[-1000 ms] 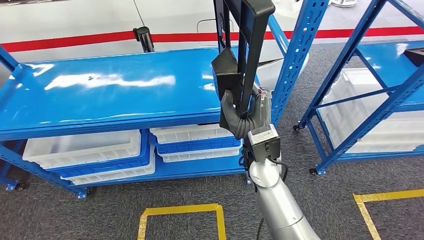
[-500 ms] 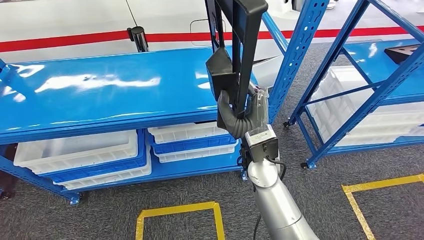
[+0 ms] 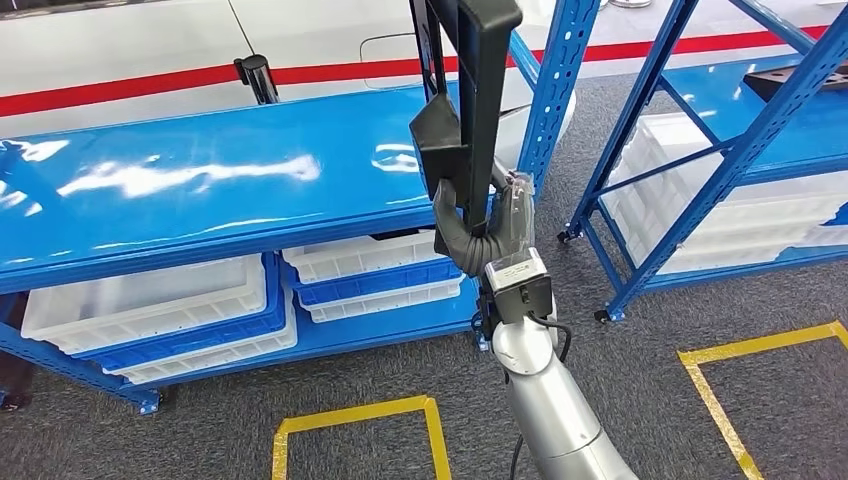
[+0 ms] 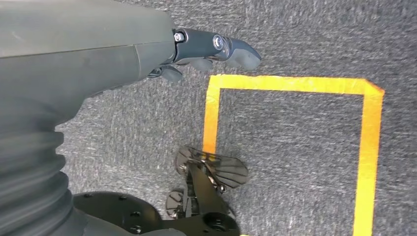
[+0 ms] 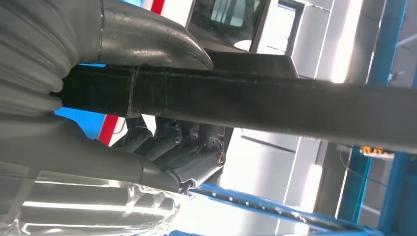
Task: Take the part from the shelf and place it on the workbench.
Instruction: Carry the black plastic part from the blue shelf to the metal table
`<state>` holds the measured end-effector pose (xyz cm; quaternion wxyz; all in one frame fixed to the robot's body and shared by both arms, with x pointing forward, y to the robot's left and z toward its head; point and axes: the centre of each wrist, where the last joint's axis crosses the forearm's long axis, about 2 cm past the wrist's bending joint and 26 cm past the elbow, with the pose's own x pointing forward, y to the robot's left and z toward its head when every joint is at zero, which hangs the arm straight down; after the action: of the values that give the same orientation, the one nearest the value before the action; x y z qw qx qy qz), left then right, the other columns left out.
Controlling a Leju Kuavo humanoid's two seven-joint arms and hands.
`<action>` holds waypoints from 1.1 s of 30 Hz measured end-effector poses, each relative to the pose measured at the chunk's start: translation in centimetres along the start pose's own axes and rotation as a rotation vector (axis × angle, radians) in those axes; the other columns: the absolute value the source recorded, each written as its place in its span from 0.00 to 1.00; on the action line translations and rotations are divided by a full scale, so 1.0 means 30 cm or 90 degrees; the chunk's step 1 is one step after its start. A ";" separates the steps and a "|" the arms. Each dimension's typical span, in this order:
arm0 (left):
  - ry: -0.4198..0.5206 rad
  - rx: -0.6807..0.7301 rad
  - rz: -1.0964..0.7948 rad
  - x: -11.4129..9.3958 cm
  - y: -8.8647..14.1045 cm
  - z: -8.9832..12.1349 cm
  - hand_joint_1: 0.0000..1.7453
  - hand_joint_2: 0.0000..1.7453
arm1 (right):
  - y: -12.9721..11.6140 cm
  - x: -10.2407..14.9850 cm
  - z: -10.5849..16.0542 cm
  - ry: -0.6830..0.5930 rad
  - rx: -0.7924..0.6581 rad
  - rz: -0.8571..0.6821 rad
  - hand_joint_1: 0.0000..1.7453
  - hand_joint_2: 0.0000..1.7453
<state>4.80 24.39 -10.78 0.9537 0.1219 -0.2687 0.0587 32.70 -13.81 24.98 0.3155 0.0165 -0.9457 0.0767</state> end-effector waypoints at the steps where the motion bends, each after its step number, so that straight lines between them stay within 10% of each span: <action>1: 0.000 0.000 0.000 0.000 0.000 0.000 0.00 1.00 | 0.002 0.001 0.000 0.001 0.000 -0.001 0.89 1.00; 33: -0.010 0.004 -0.010 0.004 -0.009 0.002 0.00 1.00 | -0.019 -0.018 0.022 0.014 0.001 -0.017 0.89 1.00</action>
<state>4.93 24.12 -10.72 0.9517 0.1275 -0.2748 0.0507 32.79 -14.47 24.21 0.3272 0.0286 -0.9416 0.0736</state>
